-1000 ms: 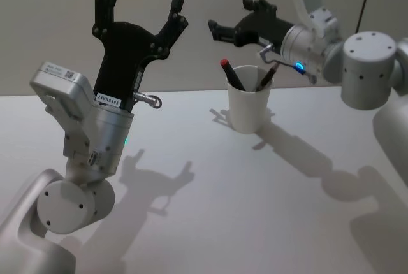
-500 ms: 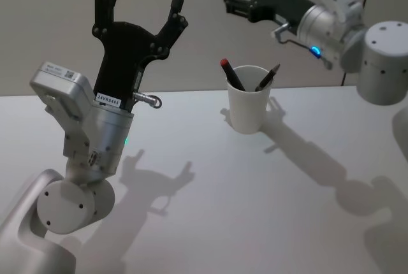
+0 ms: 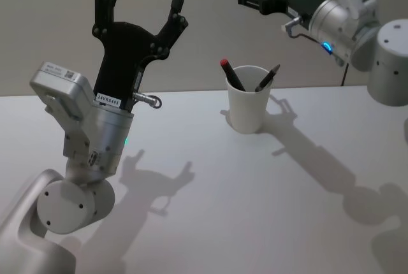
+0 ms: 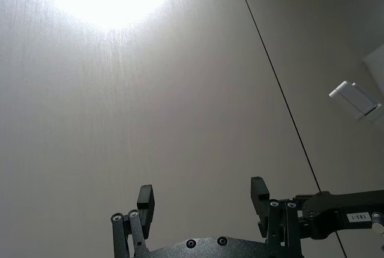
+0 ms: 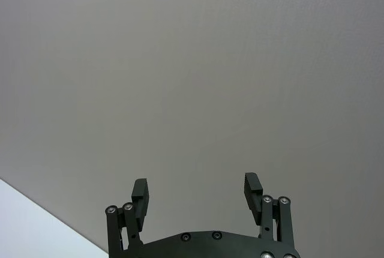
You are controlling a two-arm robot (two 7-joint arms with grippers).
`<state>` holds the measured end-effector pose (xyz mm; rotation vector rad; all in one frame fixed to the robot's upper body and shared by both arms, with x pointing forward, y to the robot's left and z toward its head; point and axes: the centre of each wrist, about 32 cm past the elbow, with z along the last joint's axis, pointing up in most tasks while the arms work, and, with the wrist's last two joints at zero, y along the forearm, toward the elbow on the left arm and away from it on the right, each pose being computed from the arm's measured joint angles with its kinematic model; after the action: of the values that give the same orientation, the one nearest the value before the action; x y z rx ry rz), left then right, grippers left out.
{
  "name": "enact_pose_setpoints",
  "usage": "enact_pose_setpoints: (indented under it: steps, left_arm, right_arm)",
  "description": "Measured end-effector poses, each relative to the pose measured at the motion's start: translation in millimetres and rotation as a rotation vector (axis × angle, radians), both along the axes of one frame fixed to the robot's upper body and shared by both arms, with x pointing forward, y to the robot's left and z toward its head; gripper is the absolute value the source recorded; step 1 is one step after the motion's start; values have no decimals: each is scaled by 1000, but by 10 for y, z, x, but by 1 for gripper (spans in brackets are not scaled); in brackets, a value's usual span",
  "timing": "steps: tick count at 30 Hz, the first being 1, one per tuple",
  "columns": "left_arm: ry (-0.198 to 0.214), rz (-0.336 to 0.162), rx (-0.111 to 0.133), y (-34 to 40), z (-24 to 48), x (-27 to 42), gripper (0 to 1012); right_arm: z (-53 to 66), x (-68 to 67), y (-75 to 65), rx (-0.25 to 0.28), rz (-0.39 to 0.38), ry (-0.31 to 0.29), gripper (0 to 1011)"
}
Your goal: Place the pen into the pen holder.
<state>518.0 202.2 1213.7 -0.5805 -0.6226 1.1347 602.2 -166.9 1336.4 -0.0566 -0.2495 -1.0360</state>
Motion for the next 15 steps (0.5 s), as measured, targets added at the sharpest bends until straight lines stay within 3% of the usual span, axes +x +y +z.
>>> enact_pose_setpoints:
  steps: [7, 15]
  left_arm:
    - [7, 1, 4, 2, -2, -1, 1001]
    - [73, 0, 38, -2, -8, -25, 1001]
  right_arm:
    - [-23, -11, -8, 1, -3, 3, 1002]
    - [-181, -105, -73, 19, -17, 9, 1002]
